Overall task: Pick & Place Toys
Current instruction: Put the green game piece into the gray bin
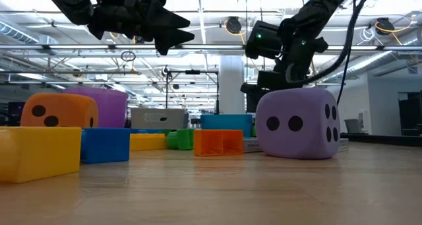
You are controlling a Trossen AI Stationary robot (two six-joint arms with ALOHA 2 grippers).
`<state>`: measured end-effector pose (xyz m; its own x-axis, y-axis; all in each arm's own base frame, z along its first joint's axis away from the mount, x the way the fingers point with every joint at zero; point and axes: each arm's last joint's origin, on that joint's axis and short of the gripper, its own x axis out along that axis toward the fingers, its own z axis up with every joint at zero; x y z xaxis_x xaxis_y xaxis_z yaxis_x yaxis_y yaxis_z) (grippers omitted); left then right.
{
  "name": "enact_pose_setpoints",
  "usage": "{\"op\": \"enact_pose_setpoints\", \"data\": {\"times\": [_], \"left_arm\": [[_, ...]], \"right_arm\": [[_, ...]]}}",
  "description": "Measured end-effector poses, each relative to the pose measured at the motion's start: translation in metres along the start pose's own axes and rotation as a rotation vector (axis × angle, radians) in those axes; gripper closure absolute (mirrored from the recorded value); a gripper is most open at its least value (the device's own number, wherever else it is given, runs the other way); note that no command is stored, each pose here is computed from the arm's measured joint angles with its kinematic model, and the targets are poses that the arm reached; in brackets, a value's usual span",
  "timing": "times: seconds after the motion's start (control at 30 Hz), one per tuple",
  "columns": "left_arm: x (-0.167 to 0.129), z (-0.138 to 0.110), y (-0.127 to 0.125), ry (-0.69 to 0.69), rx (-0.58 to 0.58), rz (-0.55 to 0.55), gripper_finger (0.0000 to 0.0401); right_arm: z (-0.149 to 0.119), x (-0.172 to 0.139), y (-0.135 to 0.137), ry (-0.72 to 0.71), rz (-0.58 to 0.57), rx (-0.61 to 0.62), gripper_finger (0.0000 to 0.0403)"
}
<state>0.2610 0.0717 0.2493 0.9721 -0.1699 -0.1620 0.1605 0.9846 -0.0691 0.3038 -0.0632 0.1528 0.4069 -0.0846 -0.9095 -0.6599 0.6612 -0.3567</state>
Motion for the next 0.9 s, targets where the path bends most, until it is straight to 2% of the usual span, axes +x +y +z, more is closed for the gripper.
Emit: {"op": "enact_pose_setpoints", "data": {"times": [0.2, 0.3, 0.47, 0.53, 0.67, 0.77, 0.9], "left_arm": [[0.000, 0.000, 0.001, 0.001, 0.000, 0.045, 0.0169], [0.000, 0.000, 0.001, 0.001, -0.001, 0.048, 0.0169], [0.000, 0.000, 0.001, -0.001, -0.011, 0.048, 0.0169], [0.000, 0.000, 0.001, -0.001, -0.015, 0.049, 0.0169], [0.000, 0.000, 0.002, -0.002, -0.009, 0.071, 0.0169], [0.001, 0.002, 0.002, -0.006, 0.032, 0.072, 0.0169], [0.004, 0.011, -0.003, -0.026, 0.104, 0.102, 0.0169]], "right_arm": [[0.001, 0.000, 0.001, 0.000, 0.003, 0.026, 0.0268], [0.003, -0.006, 0.001, 0.017, -0.021, 0.026, 0.0270], [0.013, -0.033, 0.000, 0.092, -0.198, 0.012, 0.0267], [0.019, -0.049, -0.002, 0.079, -0.291, 0.022, 0.0259], [0.027, -0.084, -0.006, -0.037, -0.442, 0.102, 0.0258], [0.028, -0.108, -0.008, -0.183, -0.489, 0.197, 0.0265], [0.020, -0.134, -0.020, -0.439, -0.515, 0.429, 0.0264]]}}
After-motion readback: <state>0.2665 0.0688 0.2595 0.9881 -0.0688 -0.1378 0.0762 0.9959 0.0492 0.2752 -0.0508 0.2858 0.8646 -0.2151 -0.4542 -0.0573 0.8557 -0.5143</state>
